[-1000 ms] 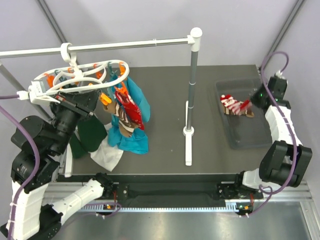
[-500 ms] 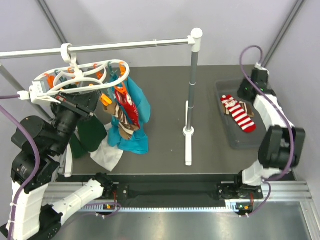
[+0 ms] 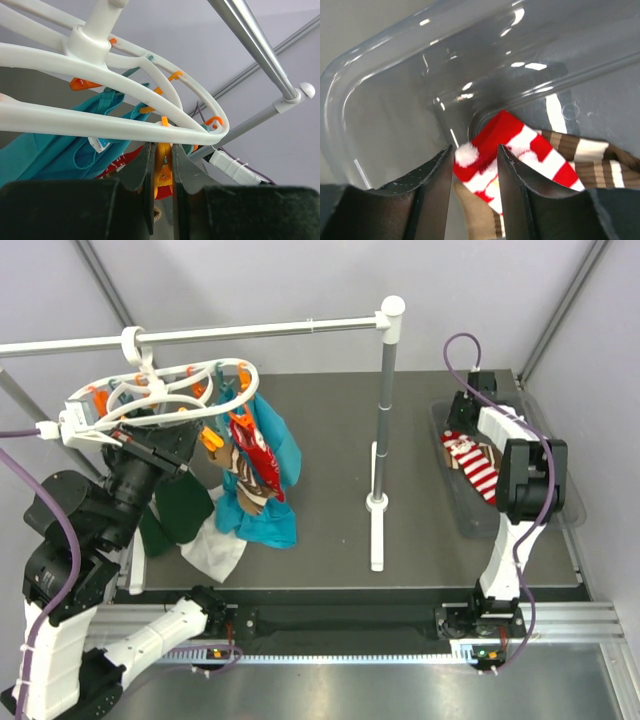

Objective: Clip the socks to the hanger
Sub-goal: Pick up the sock from the bin.

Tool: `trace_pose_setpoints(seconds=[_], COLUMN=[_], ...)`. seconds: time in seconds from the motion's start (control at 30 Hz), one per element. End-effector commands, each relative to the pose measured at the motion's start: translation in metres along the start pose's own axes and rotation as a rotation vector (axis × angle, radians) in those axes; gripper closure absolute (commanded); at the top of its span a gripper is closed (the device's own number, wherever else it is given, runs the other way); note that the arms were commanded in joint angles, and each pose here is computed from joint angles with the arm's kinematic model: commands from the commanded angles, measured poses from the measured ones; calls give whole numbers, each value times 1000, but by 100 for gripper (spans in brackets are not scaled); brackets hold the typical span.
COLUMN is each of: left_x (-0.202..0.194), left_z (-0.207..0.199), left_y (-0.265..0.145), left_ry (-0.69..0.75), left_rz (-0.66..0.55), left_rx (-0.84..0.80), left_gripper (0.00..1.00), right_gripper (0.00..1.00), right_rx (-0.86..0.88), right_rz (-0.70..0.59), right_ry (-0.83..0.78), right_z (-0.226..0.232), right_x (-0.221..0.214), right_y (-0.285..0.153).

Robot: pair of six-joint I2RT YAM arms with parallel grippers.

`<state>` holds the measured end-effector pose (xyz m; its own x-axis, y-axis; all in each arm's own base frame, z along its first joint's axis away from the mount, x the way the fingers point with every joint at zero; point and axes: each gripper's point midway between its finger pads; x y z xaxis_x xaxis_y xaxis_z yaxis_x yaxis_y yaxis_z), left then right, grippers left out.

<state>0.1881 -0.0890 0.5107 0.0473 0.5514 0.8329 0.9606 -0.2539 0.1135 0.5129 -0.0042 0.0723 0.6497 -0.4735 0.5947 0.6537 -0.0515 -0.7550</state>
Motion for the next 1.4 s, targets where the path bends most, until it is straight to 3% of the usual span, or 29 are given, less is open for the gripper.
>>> trace_pose_setpoints(seconds=[0.0,0.4,0.73,1.1,1.23,1.37], left_x=[-7,-6,-9,-7,-7,-11], left_z=[3,4,3,4,5,6], left_y=[7,7,8,5,6,7], left_ry=[11,16,11,10,15,18], left_rz=[18,16,28,23,23,32], left_rx=[21,27,20,24,30,29], left_gripper=[100,100,100,100,100,100], right_gripper=[61,68,57,52,46,46], right_rx=[18,-73,-77,-145,-40,-52], right_rz=[-38,-18,-137,-139,-156,-137], right_ry=[-31,2,-57,-90,-43,-20], right_z=[24,10,1,-16,-13,-19], right_x=[11,5,17,25,35,30], right_y=[3,12,-22,-9,-13,-9])
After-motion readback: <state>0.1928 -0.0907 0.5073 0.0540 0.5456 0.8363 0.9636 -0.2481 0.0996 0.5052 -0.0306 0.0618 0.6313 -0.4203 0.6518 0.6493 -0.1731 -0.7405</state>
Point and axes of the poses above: each gripper's point midway between its finger pads, its own y axis out along the fingers, its own z axis along the line the jaws close on, x = y × z, and after that the axes turned 11 degrees about y, right-handed
